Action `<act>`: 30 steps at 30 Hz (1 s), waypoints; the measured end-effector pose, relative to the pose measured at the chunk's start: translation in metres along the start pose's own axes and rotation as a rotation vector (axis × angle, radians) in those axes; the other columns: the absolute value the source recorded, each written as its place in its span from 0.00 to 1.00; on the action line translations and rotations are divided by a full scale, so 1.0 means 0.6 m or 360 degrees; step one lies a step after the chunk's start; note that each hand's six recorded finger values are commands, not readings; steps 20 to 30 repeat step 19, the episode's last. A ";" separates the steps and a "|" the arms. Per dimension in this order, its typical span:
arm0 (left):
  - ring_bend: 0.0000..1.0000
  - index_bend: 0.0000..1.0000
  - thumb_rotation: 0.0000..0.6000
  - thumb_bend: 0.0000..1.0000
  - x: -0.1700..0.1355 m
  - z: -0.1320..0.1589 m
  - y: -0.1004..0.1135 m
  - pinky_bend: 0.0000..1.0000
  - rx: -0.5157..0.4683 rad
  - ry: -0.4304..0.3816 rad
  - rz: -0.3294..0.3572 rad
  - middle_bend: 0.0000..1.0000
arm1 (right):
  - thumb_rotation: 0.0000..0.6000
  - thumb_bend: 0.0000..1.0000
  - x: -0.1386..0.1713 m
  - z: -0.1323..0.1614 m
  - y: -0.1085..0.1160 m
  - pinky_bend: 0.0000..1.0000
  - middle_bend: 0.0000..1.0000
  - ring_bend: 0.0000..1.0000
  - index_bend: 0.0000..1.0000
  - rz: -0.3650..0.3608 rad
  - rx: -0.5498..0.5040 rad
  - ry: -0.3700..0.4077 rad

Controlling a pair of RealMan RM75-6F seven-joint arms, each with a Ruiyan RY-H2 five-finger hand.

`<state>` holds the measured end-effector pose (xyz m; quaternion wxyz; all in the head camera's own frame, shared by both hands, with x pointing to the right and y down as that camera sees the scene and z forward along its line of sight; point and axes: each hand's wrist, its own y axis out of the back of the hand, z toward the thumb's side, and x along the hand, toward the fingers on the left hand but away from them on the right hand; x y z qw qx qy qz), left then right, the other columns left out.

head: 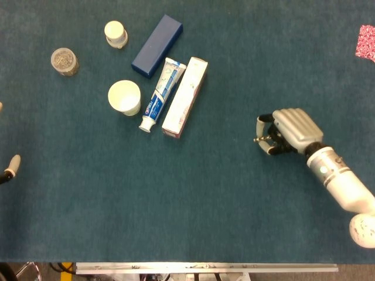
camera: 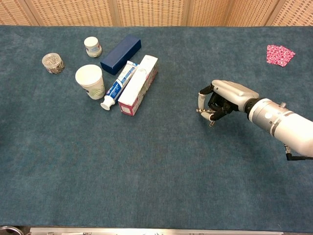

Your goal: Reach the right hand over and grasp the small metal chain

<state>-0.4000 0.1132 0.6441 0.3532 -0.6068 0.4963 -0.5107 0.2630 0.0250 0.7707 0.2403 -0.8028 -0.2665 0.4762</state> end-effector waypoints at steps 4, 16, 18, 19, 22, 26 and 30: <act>0.03 0.00 1.00 0.29 -0.006 -0.003 0.005 0.11 0.0002 0.0012 0.0015 0.07 | 1.00 0.35 0.004 0.009 -0.013 1.00 0.97 1.00 0.69 0.0031 -0.0037 0.0062; 0.03 0.00 1.00 0.29 -0.015 -0.008 0.008 0.11 -0.0001 0.0028 0.0020 0.07 | 1.00 0.35 0.013 0.012 -0.022 1.00 0.97 1.00 0.69 0.0063 -0.0073 0.0100; 0.03 0.00 1.00 0.29 -0.014 -0.007 0.007 0.11 -0.0001 0.0025 0.0018 0.07 | 1.00 0.35 0.014 0.011 -0.021 1.00 0.97 1.00 0.69 0.0061 -0.0074 0.0101; 0.03 0.00 1.00 0.29 -0.014 -0.006 0.006 0.11 -0.0001 0.0023 0.0016 0.07 | 1.00 0.35 0.014 0.011 -0.021 1.00 0.97 1.00 0.69 0.0062 -0.0072 0.0099; 0.03 0.00 1.00 0.29 -0.014 -0.006 0.006 0.11 -0.0001 0.0023 0.0016 0.07 | 1.00 0.35 0.014 0.011 -0.021 1.00 0.97 1.00 0.69 0.0062 -0.0072 0.0099; 0.03 0.00 1.00 0.29 -0.014 -0.006 0.006 0.11 -0.0001 0.0023 0.0016 0.07 | 1.00 0.35 0.014 0.011 -0.021 1.00 0.97 1.00 0.69 0.0062 -0.0072 0.0099; 0.03 0.00 1.00 0.29 -0.014 -0.006 0.006 0.11 -0.0001 0.0023 0.0016 0.07 | 1.00 0.35 0.014 0.011 -0.021 1.00 0.97 1.00 0.69 0.0062 -0.0072 0.0099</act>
